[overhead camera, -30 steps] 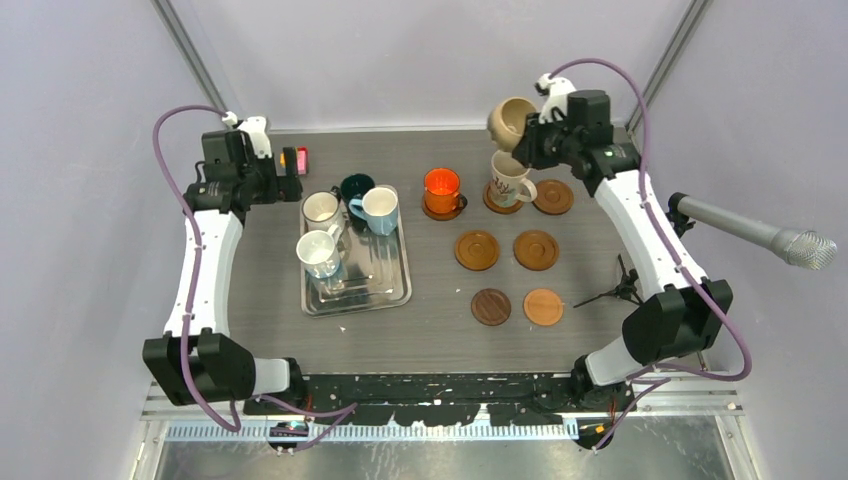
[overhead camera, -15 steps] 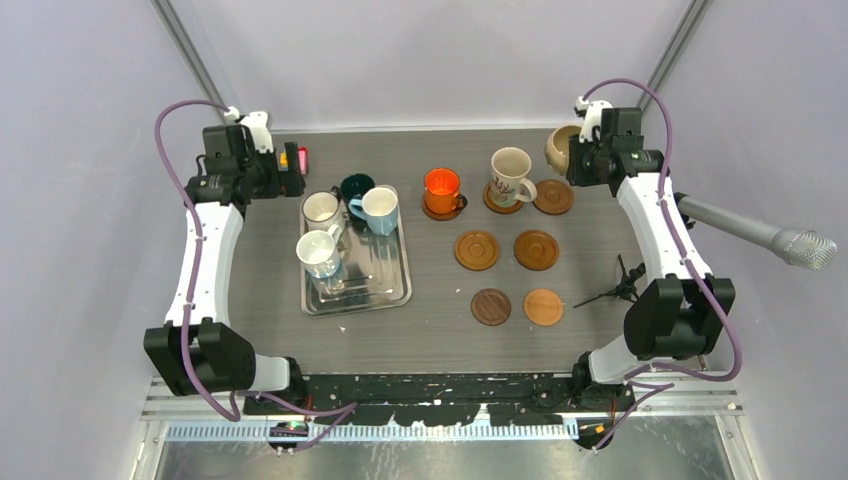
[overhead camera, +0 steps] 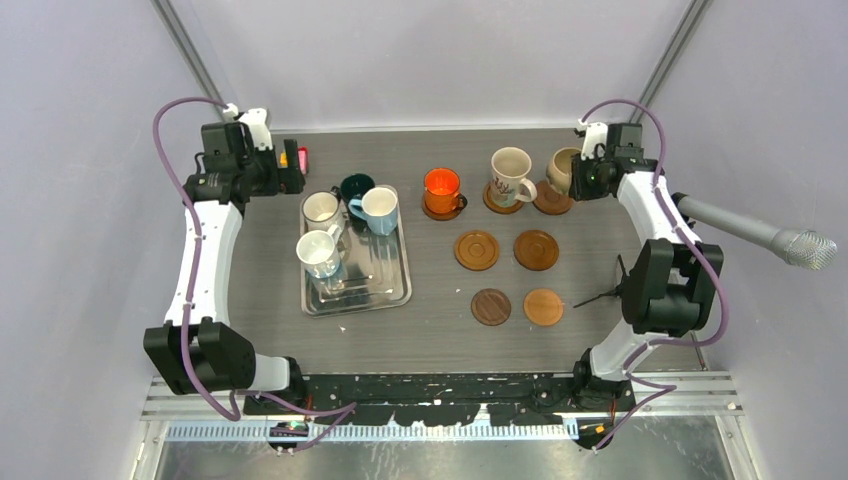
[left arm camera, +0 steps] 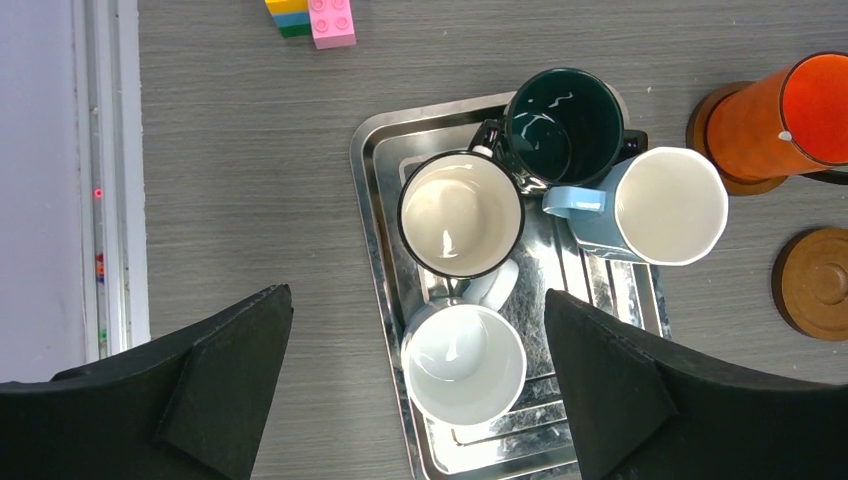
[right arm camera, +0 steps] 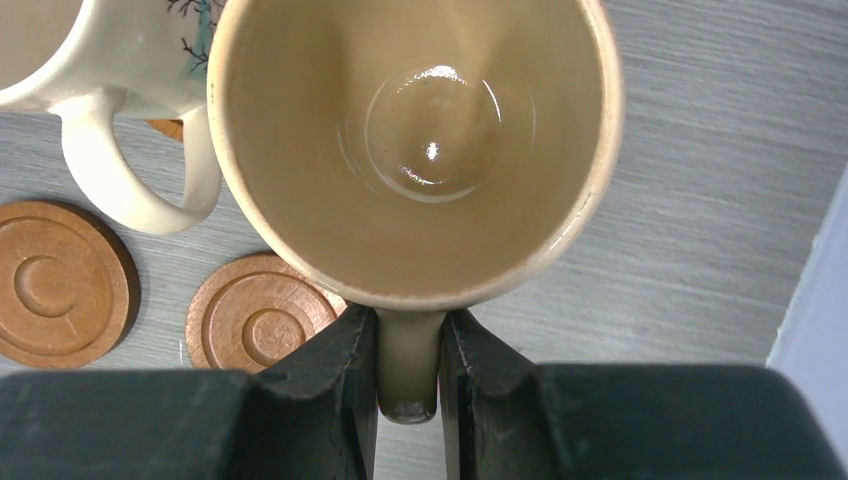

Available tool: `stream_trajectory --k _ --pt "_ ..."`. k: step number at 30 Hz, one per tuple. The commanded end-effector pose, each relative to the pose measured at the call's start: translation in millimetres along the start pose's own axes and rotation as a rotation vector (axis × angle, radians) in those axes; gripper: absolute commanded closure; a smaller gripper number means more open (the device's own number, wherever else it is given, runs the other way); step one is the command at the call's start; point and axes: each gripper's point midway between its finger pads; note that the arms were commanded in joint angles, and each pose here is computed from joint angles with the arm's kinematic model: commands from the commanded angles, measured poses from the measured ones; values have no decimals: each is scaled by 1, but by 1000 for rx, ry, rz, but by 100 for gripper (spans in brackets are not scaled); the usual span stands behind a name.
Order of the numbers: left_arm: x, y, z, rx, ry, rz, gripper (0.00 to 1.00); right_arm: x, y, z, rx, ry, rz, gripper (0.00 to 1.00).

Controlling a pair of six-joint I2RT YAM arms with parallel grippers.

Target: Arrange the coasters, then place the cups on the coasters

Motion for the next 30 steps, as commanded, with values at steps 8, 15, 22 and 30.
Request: stream_trajectory --k 8,15,22,30 --pt "-9 -20 -5 15 23 -50 0 22 -47 -21 -120 -18 -192 100" --pt "-9 -20 -5 15 20 -47 0 38 -41 -21 -142 -51 -174 100" --pt "-9 -21 -3 20 12 -45 0 52 -38 -24 -149 -61 -153 100" --pt "-9 -20 -1 22 -3 -44 0 63 -32 -22 -145 -83 -127 99"
Point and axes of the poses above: each gripper's point midway between its finger pads, its own x axis out along the fingers, its own z axis along the line the jaws close on, y = z × x, and after that the axes turned 10 degrees about -x, right-handed
